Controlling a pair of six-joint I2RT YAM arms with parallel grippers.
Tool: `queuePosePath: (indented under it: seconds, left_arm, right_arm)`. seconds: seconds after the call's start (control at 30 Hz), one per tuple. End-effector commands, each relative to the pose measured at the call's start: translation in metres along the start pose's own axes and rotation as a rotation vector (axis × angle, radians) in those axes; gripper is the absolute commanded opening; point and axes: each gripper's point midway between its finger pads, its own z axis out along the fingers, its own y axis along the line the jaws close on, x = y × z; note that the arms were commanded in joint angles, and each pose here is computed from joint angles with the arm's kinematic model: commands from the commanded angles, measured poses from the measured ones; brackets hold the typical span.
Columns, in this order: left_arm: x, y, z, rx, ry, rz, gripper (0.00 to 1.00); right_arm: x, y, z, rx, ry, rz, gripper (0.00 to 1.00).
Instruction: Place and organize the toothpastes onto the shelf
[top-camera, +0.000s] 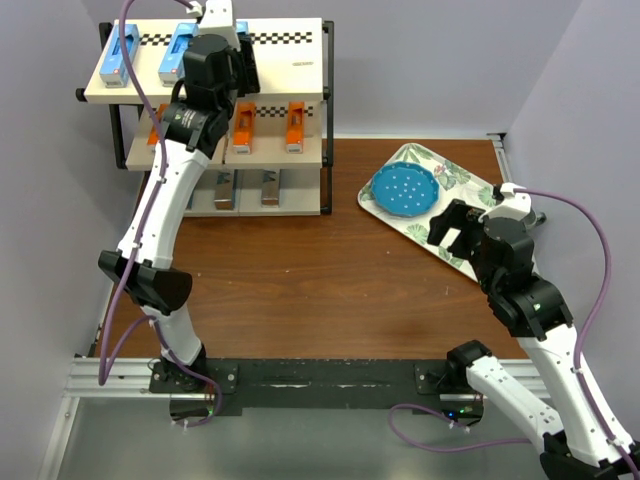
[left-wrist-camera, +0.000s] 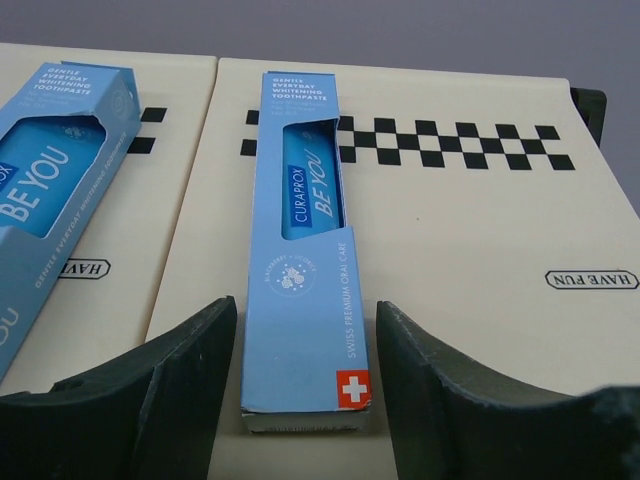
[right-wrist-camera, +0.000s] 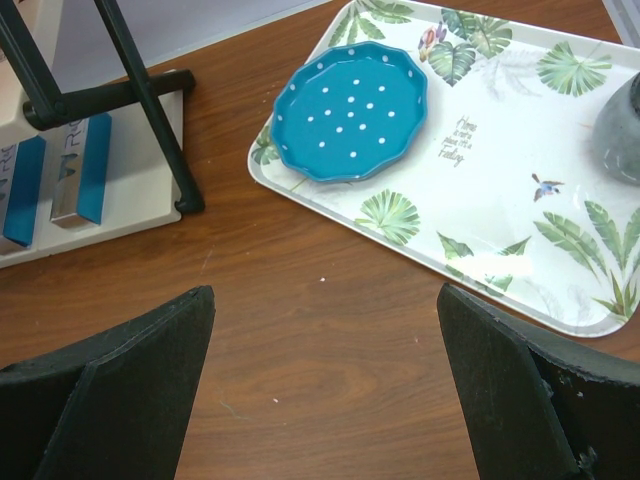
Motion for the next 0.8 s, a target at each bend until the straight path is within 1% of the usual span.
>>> queuePosePath:
  seconds: [0.0,0.07,0.1,0.17,0.2,0.23,0.3,0.33,0.4,0.43,0.47,0.5,0.53,0.57,0.6,0.63,0.67,0.7,0.73,0.77]
  left_arm:
    - [-0.043,0.006,-0.022,0.018,-0.118,-0.038,0.69]
    - [-0.055,0.006,-0.032,0.031,-0.147,-0.048,0.76]
    - [-0.058,0.006,-0.035,0.037,-0.159,-0.051,0.82]
    - [-0.075,0.009,-0.051,0.051,-0.202,-0.066,0.87]
    - [-0.078,0.009,-0.055,0.055,-0.218,-0.073,0.92]
    - [-0.091,0.013,-0.071,0.061,-0.253,-0.087,0.94]
    - [-0.097,0.017,-0.082,0.063,-0.281,-0.101,0.99]
    - [-0.110,0.023,-0.103,0.071,-0.319,-0.114,1.00]
    - [-0.109,0.026,-0.114,0.077,-0.333,-0.119,1.00]
    - [-0.121,0.032,-0.136,0.091,-0.372,-0.130,1.00]
    - [-0.122,0.035,-0.145,0.094,-0.386,-0.133,1.00]
    - [-0.113,0.037,-0.146,0.091,-0.377,-0.125,1.00]
    - [-0.122,0.046,-0.171,0.092,-0.417,-0.139,1.00]
    - [-0.122,0.051,-0.180,0.083,-0.430,-0.140,1.00]
    - [-0.107,0.055,-0.180,0.072,-0.411,-0.126,1.00]
    - [-0.114,0.065,-0.207,0.070,-0.456,-0.134,1.00]
    - [-0.110,0.072,-0.216,0.058,-0.465,-0.131,1.00]
    - [-0.091,0.076,-0.215,0.044,-0.446,-0.112,1.00]
    - [-0.095,0.087,-0.243,0.044,-0.497,-0.130,1.00]
    - [-0.089,0.094,-0.252,0.029,-0.506,-0.133,1.00]
  right_arm:
    - [-0.009,0.003,-0.001,-0.013,-0.033,0.000,0.98]
    - [-0.010,0.003,-0.001,-0.012,-0.035,0.001,0.98]
    - [-0.010,0.002,-0.002,-0.011,-0.032,-0.001,0.98]
    - [-0.013,0.002,-0.005,-0.012,-0.041,-0.004,0.98]
    - [-0.014,0.000,-0.007,-0.007,-0.045,-0.006,0.98]
    - [-0.016,-0.002,-0.009,-0.004,-0.053,-0.010,0.98]
    - [-0.018,-0.004,-0.011,0.004,-0.061,-0.016,0.98]
    - [-0.020,-0.005,-0.014,0.004,-0.070,-0.021,0.98]
    - [-0.023,-0.008,-0.016,0.011,-0.084,-0.030,0.98]
    - [-0.026,-0.010,-0.018,0.018,-0.096,-0.031,0.98]
    - [-0.027,-0.012,-0.020,0.024,-0.103,-0.029,0.98]
    - [-0.029,-0.013,-0.021,0.027,-0.109,-0.036,0.98]
    - [-0.032,-0.015,-0.024,0.029,-0.124,-0.036,0.98]
    - [-0.033,-0.016,-0.026,0.030,-0.134,-0.039,0.98]
    - [-0.034,-0.017,-0.028,0.033,-0.141,-0.041,0.98]
    - [-0.036,-0.019,-0.030,0.034,-0.150,-0.049,0.98]
    - [-0.039,-0.021,-0.034,0.037,-0.164,-0.049,0.98]
    - [-0.040,-0.023,-0.036,0.043,-0.170,-0.054,0.98]
    - [-0.041,-0.025,-0.038,0.047,-0.176,-0.051,0.98]
    - [-0.043,-0.028,-0.041,0.057,-0.189,-0.048,0.98]
